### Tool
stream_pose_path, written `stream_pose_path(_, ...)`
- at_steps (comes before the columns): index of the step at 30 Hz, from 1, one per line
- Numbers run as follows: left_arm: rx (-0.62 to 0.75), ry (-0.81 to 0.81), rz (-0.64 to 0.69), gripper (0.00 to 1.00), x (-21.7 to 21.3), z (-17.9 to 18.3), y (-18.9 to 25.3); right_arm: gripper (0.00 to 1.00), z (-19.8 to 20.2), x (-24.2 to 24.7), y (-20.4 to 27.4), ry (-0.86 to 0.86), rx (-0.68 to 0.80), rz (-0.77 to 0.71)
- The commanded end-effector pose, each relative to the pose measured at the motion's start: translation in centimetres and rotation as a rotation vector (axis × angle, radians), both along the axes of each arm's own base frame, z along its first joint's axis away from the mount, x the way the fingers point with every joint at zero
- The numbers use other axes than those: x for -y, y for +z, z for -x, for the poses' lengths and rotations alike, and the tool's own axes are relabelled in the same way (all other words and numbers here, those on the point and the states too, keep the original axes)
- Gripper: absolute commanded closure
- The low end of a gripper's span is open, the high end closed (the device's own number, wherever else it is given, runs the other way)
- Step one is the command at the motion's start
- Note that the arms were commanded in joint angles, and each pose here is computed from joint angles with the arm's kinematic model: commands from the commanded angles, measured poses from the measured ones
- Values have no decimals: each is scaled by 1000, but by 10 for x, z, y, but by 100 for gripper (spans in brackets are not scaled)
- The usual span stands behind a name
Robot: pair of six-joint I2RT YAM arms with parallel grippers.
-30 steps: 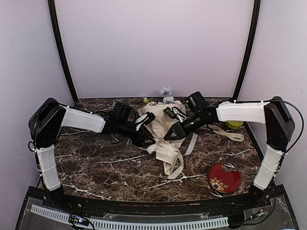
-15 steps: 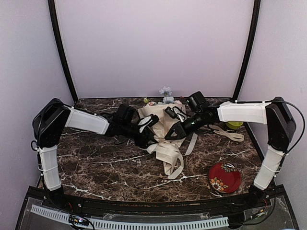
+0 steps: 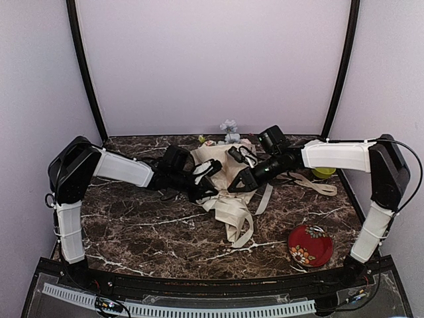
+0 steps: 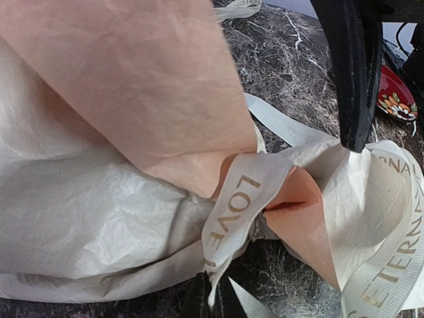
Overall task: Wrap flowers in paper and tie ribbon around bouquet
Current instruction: Cross the half-tied ribbon over the folded bouquet.
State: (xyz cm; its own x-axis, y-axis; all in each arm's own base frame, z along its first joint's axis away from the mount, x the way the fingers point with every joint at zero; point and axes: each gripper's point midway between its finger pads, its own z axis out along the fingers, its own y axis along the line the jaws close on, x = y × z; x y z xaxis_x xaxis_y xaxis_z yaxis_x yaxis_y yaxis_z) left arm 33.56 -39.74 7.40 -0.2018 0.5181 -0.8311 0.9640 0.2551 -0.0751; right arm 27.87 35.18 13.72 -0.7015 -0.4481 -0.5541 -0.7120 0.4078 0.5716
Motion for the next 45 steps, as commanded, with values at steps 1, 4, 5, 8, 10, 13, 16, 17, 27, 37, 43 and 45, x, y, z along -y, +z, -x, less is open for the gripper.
stream_pose_path(1,44,-13,53,100,8,-4,26,72,5,-2,11,7,21,-25)
stream_pose_path(4,51,-24,71,100,7,0,34,72,5,-2,12,7,23,-27)
stream_pose_path(5,51,-24,77,100,7,1,36,72,5,-2,11,7,21,-26)
stream_pose_path(8,62,-26,105,100,6,4,47,72,7,-3,13,12,15,-36)
stream_pose_path(10,64,-40,127,100,7,8,54,71,9,-6,14,23,12,-55)
stream_pose_path(13,59,-49,143,100,7,11,58,67,15,-9,18,40,29,-71)
stream_pose_path(16,57,-42,138,100,7,10,56,67,14,-8,14,35,29,-58)
stream_pose_path(17,58,-42,140,100,6,10,57,66,14,-7,12,34,25,-51)
stream_pose_path(27,41,-49,135,100,4,15,51,77,-15,0,13,-95,142,17)
stream_pose_path(37,45,-73,170,100,5,21,61,75,-17,-14,11,-73,190,-67)
stream_pose_path(43,62,-91,192,100,4,26,67,77,-12,-23,16,3,194,-129)
stream_pose_path(45,59,-97,192,100,4,27,66,75,-13,-19,3,2,187,-82)
